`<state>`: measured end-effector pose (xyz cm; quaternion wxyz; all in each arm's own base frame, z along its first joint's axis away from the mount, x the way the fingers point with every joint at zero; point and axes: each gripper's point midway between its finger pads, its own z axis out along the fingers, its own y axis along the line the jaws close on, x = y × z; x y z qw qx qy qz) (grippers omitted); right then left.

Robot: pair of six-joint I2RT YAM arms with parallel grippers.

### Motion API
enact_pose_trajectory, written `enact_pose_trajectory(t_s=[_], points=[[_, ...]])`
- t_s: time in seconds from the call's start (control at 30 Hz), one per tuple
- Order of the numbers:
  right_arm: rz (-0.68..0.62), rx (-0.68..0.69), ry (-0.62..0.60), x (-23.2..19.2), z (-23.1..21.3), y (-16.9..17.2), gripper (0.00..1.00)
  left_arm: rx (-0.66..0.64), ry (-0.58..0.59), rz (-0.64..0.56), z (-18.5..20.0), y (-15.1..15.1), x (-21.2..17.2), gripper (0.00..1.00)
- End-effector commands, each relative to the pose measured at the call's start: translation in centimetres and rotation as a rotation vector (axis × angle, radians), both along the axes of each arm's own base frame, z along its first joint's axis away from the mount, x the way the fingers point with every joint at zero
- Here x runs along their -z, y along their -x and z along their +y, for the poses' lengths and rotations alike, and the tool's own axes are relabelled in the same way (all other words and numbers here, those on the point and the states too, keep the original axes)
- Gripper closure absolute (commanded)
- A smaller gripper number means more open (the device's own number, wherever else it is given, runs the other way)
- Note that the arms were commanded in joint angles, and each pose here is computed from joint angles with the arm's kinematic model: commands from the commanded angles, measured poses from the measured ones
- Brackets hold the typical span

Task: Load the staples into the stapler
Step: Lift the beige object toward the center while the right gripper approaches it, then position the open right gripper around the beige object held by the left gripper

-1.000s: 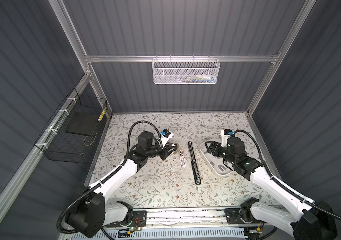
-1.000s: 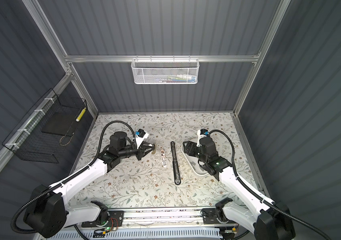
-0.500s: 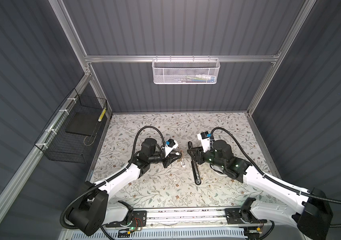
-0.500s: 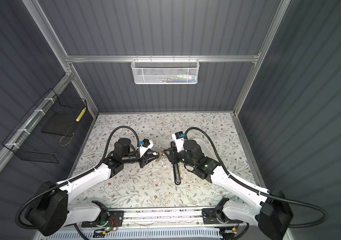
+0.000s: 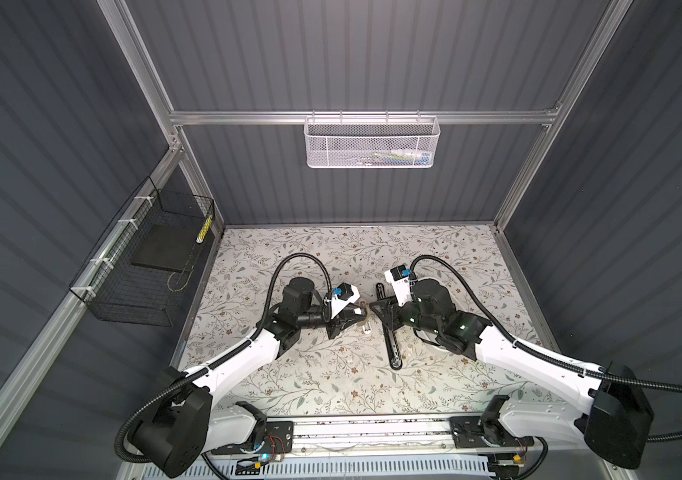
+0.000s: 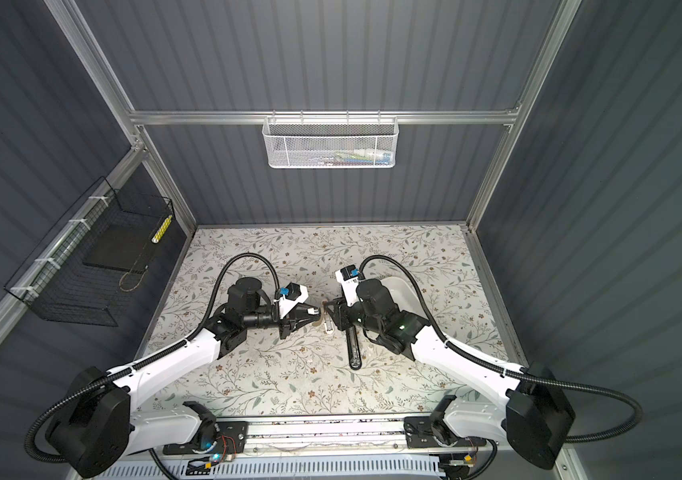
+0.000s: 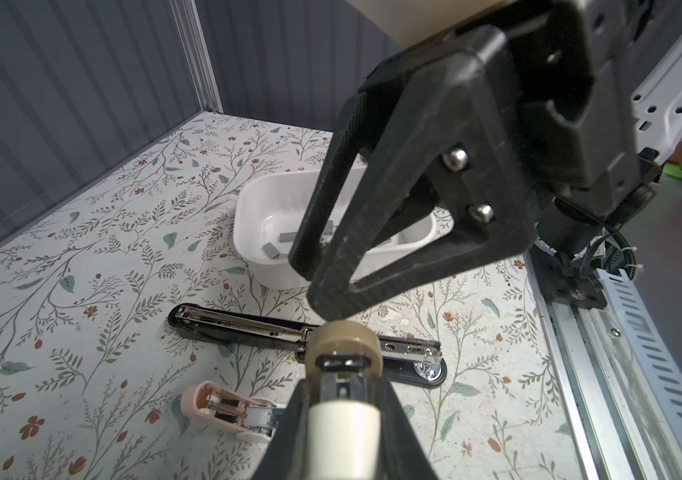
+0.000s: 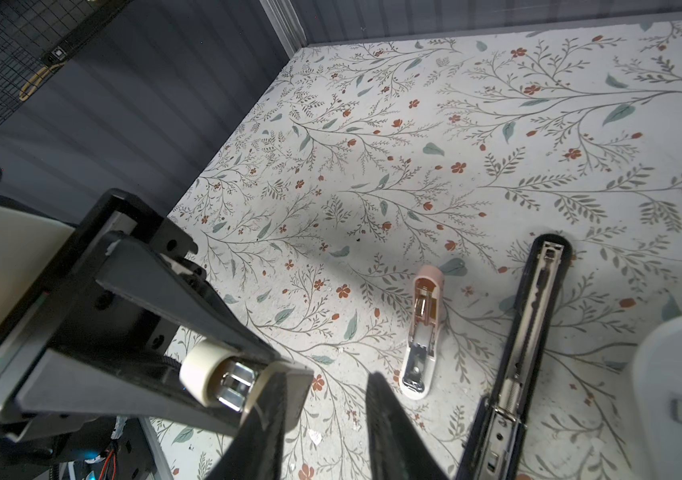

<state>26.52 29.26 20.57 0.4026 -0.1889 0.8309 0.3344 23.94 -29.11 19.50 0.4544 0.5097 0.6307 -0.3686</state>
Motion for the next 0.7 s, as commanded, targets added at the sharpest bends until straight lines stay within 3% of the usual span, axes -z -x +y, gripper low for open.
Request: enact_pose_trajectory(t_s=[0.0, 0.67], points=[[-0.053, 0.014, -0.012, -1.7, -0.3, -0.1, 0.63, -0.018, -0.027, -0.011, -0.3, -0.8, 0.0, 1.0], [0.017, -0.002, 0.059, 0.8, 1.4, -0.6, 0.61, 0.001, -0.027, 0.003, -0.5, -0.6, -0.2, 1.0]])
